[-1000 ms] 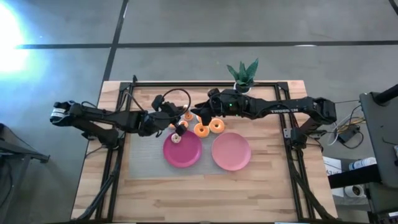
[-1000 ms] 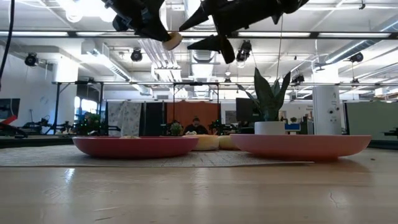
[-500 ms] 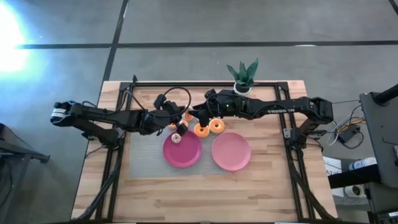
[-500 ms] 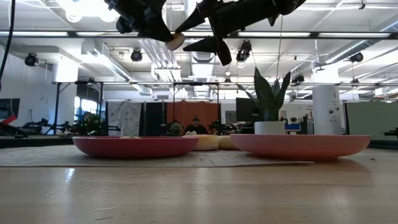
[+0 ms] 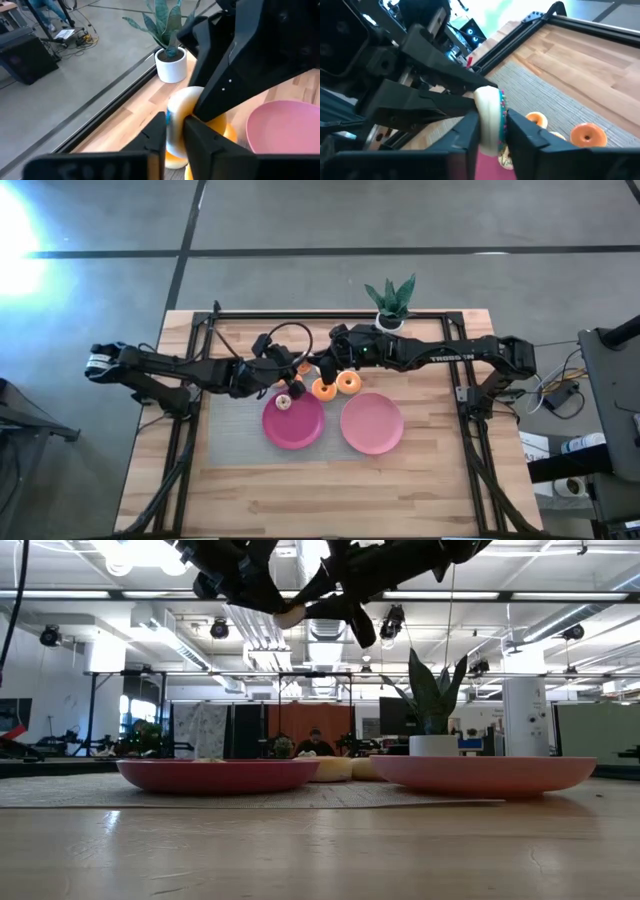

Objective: Pick & Place donuts
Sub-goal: Put the small blue donut on the dark pink plate

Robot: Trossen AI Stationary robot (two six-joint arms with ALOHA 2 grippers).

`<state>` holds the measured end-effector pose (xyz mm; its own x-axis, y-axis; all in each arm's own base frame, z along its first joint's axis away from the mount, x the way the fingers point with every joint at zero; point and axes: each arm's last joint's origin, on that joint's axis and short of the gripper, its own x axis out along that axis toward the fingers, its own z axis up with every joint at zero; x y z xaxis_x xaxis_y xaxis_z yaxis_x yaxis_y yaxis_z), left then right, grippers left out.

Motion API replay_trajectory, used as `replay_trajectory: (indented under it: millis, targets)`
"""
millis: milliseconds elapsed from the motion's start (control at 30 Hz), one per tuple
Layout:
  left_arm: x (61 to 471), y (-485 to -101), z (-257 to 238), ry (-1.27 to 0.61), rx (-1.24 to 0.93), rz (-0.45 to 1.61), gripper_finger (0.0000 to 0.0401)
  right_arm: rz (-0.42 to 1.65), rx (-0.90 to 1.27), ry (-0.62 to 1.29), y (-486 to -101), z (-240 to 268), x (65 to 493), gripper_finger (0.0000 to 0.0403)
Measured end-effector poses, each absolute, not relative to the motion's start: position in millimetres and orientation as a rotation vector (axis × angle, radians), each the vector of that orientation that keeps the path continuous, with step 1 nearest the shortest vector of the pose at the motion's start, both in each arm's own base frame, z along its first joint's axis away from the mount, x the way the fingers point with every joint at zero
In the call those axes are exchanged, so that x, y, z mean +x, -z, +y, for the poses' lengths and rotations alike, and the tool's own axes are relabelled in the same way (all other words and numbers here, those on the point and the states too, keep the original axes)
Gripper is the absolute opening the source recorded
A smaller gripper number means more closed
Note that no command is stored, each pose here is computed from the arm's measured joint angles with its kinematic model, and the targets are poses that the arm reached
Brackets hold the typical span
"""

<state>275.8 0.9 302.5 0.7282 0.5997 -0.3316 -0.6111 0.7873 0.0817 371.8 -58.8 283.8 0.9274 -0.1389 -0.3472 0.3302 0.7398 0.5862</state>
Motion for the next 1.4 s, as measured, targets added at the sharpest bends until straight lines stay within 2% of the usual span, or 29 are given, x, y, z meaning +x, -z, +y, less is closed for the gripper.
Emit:
replay_trajectory:
  millis: [133, 300, 467, 633, 833, 1033, 1200, 1400]
  targets:
    - [274, -306, 1, -0.674, -0.036, 0.344, 0.0086, 0.295, 0.693, 0.263, -284, -59, 371, 0.0018]
    - [267, -304, 2, -0.686, -0.058, 0.389, 0.0115, 0.299, 0.667, 0.271, -283, -59, 371, 0.0014]
    - [249, -300, 2, -0.710, -0.100, 0.492, 0.0119, 0.298, 0.602, 0.288, -283, -60, 371, 0.0014]
    - [219, -315, 3, -0.737, -0.211, 0.462, 0.0120, 0.446, 0.384, 0.239, -275, -47, 369, 0.0013]
    - [183, -337, 5, -0.728, -0.353, 0.342, 0.0120, 0.650, 0.181, 0.156, -247, -22, 379, 0.0013]
    - [169, -344, 5, -0.707, -0.407, 0.309, 0.0120, 0.755, 0.057, 0.102, -218, -8, 405, 0.0013]
    - [163, -342, 5, -0.697, -0.407, 0.346, 0.0120, 0.829, -0.154, 0.001, -199, 15, 434, 0.0013]
    - [160, -339, 4, -0.699, -0.399, 0.379, 0.0120, 0.907, -0.482, 0.243, -179, 26, 459, 0.0013]
